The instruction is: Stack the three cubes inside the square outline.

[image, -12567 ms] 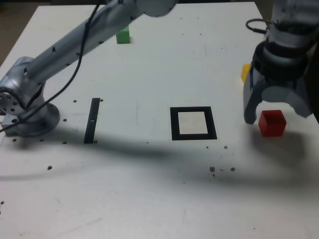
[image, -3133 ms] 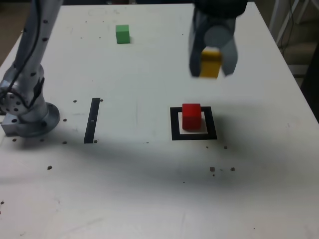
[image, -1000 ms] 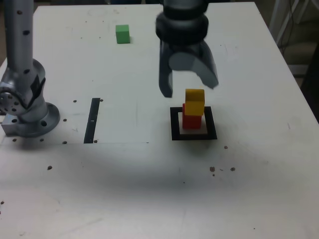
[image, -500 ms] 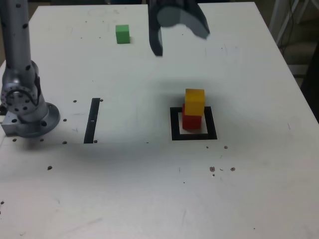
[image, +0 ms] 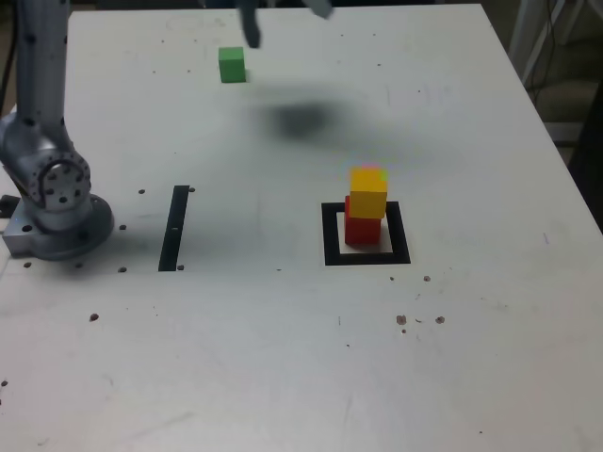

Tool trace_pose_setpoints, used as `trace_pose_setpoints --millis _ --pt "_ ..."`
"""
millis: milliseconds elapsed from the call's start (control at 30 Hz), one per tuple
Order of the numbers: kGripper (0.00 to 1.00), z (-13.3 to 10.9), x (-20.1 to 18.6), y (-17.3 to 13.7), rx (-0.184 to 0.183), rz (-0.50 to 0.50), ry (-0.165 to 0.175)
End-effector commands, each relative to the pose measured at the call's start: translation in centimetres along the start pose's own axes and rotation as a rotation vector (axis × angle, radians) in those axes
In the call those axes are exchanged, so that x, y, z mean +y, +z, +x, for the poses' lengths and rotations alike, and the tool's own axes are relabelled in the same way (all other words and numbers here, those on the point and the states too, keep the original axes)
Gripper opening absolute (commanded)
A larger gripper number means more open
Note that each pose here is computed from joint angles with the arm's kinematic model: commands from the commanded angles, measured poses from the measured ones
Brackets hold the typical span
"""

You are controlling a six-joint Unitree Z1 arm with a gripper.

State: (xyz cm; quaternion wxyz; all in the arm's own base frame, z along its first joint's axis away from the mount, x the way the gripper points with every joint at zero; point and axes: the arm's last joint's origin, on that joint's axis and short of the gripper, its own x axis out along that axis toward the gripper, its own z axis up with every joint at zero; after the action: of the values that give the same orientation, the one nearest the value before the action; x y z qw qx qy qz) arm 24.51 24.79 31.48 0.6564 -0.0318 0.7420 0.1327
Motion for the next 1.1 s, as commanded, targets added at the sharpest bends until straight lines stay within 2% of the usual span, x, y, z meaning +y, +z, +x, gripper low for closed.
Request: trace_pose_setpoints --millis 0,167,333,433,667,967,1067 --pt "1.0 1.0 3.0 -1.5 0.032 -0.07 0.001" --pt "1.0 3.1 6.6 -4.2 0.106 -0.131 -0.019" --pt "0.99 5.0 8.6 -5.5 0.144 -0.124 -0.059" --pt "0.98 6.1 8.8 -4.8 0.145 -0.071 -0.073" --pt "0.93 8.0 9.0 -2.5 0.122 0.043 -0.079" --pt "0.93 11.7 10.0 -1.3 0.151 0.058 -0.117" --pt "0.9 12.4 10.1 -1.3 0.155 0.054 -0.13"
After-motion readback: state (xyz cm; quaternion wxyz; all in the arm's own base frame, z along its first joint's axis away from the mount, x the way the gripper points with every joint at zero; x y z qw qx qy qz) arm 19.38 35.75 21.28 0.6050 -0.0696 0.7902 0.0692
